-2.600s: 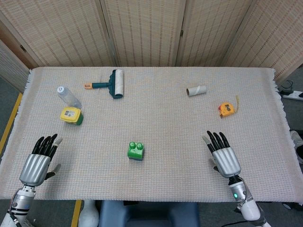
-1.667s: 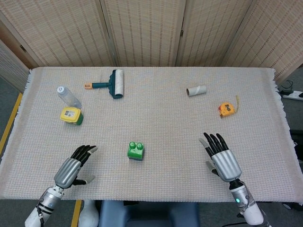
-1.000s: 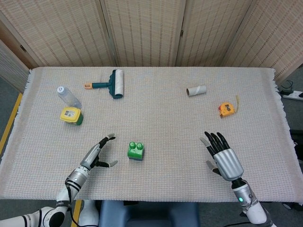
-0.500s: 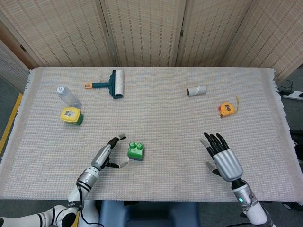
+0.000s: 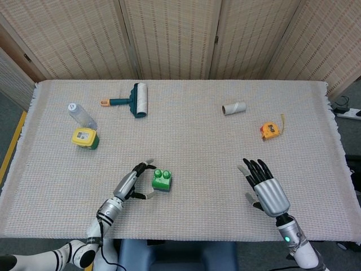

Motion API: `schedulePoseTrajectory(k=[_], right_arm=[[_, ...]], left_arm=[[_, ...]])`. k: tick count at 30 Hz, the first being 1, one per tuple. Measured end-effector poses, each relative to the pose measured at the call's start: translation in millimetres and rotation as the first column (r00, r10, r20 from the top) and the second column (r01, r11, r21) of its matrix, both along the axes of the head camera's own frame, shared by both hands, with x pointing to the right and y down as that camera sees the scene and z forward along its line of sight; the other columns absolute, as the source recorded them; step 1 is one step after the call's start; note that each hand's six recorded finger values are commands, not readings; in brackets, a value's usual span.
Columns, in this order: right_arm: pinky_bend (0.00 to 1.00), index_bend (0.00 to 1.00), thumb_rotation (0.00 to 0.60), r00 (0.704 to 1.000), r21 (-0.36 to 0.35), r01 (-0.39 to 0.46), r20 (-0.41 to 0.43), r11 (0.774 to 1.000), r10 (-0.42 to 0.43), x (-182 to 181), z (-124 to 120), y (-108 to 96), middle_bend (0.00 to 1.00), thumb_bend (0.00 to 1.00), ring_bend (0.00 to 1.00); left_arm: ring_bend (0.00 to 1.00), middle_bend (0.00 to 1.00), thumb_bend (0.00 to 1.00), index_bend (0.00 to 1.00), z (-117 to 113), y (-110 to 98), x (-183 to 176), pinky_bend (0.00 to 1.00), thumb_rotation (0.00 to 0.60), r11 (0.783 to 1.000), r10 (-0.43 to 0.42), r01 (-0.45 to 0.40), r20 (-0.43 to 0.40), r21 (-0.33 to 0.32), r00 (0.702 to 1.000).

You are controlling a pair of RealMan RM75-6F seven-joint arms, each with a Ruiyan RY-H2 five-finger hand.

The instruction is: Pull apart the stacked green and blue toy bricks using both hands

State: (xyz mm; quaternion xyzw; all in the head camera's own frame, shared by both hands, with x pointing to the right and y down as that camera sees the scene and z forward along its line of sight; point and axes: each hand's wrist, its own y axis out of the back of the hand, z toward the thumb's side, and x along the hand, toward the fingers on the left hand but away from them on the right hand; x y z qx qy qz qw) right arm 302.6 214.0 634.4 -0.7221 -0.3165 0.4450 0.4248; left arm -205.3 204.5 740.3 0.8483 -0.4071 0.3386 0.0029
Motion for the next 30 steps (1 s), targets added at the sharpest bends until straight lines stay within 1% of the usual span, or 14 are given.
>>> schedulePoseTrajectory(k=[9,16,21,25,26,30], right_arm=[[0.0,0.0,0.6,1.0,-0.003,0.003,0.003,1.0,-0.003,-0.5,-0.2,0.5,0.0,0.37,0.0],[0.0,0.0,0.6,1.0,-0.005,0.005,0.005,1.0,-0.005,-0.6,-0.5,0.9,0.0,0.37,0.0],[0.0,0.0,0.6,1.0,-0.008,0.006,0.008,1.0,-0.006,-0.4,-1.0,0.8,0.0,0.37,0.0],[0.0,0.0,0.6,1.0,-0.008,0.004,0.008,1.0,-0.004,0.1,-1.0,0.4,0.0,0.37,0.0],[0.0,0.0,0.6,1.0,-0.008,0.004,0.008,1.0,-0.004,0.1,-1.0,0.3,0.0,0.37,0.0],[0.0,0.0,0.6,1.0,-0.011,0.002,0.006,1.0,-0.002,0.3,-0.2,-0.1,0.0,0.37,0.0]], left_arm=[[0.0,0.32,0.27,0.09,4.9,-2.4,5.6,0.0,0.6,1.0,-0.008,0.008,-0.018,-0.001,1.0],[0.0,0.37,0.27,0.12,10.2,-5.2,8.0,0.0,0.6,1.0,-0.03,0.03,-0.029,0.008,0.999],[0.0,0.4,0.28,0.14,13.9,-4.4,8.9,0.0,0.6,1.0,-0.025,0.026,-0.026,0.013,0.999],[0.03,0.48,0.28,0.19,17.0,-3.1,10.4,0.0,0.6,1.0,-0.025,0.025,-0.025,0.006,0.999],[0.04,0.52,0.28,0.2,17.1,-3.0,10.6,0.0,0.6,1.0,-0.027,0.027,-0.025,0.007,0.999],[0.1,0.62,0.3,0.24,16.5,-2.2,11.7,0.0,0.6,0.999,-0.04,0.04,-0.04,0.006,0.998]])
